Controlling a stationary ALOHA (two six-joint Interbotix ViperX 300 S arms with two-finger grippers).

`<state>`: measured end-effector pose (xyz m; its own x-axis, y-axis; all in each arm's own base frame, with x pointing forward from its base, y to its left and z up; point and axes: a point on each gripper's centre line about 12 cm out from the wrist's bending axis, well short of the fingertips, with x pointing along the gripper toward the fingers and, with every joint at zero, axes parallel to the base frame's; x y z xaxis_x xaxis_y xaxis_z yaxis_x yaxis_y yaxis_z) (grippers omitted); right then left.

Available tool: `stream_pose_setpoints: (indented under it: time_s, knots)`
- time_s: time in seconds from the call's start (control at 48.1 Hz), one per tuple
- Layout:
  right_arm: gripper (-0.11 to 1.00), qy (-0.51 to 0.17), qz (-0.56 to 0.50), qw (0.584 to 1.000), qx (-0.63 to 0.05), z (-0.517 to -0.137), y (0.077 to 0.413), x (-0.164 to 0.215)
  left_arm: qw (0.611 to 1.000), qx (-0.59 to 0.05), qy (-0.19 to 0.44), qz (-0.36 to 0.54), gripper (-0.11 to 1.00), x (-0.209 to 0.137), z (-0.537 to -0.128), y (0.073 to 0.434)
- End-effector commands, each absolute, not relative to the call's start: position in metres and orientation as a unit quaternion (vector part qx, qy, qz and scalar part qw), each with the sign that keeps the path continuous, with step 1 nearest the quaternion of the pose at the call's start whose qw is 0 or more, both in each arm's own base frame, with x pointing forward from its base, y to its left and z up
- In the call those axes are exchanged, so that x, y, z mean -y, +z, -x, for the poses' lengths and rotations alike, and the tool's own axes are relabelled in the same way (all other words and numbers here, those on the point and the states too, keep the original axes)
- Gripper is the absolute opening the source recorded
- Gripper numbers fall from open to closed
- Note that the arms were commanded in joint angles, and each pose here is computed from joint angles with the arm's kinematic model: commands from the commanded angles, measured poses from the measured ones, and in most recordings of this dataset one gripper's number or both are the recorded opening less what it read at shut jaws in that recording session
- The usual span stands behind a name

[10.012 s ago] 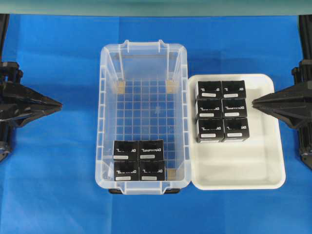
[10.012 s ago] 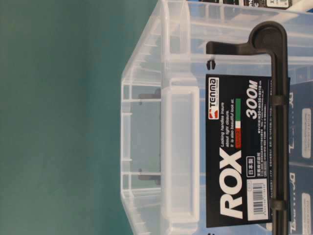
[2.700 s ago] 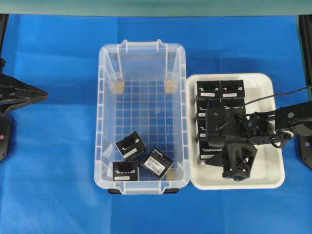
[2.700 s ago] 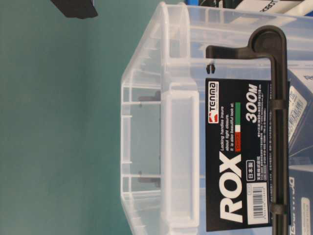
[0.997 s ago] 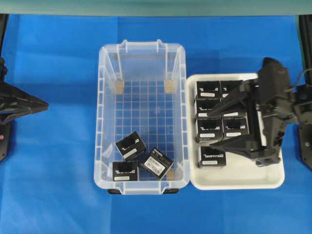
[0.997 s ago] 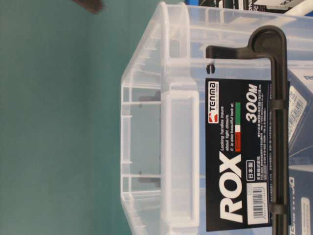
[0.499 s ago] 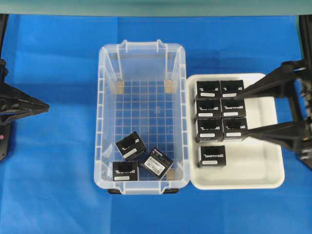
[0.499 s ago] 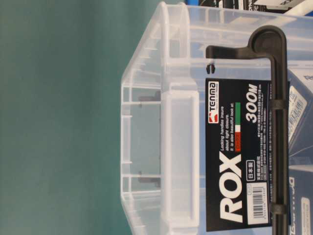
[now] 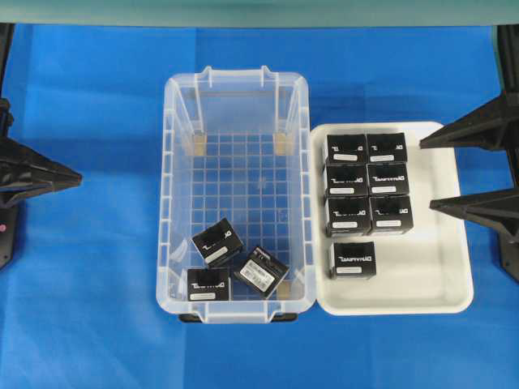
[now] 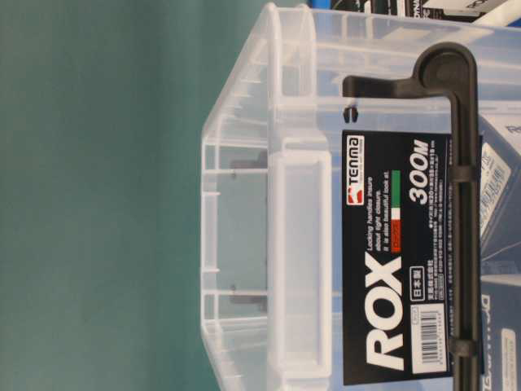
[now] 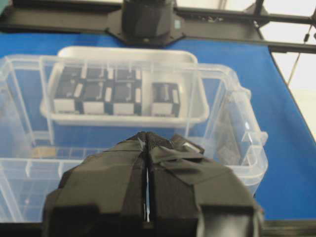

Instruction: Pick the box from inside the plastic case

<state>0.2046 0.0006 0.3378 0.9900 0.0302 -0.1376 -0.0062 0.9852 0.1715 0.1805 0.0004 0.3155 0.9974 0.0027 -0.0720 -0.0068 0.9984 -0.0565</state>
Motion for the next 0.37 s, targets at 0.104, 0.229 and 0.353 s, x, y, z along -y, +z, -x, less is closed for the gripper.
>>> stream_pose_setpoints:
  time_s: [0.104, 0.229, 0.353]
  knots:
    - [0.93, 0.008, -0.086, 0.994, -0.071, -0.201, 0.333, 0.0, 0.999, -0.027, 0.001, 0.028, -0.04, 0.0, -0.182, 0.324]
    - [0.93, 0.008, -0.086, 0.994, -0.069, -0.197, 0.331, 0.0, 0.999, -0.028, 0.001, 0.027, -0.04, 0.0, -0.182, 0.323]
    - [0.93, 0.008, -0.086, 0.994, -0.069, -0.192, 0.326, -0.001, 0.999, -0.035, 0.002, 0.027, -0.04, 0.0, -0.182, 0.322]
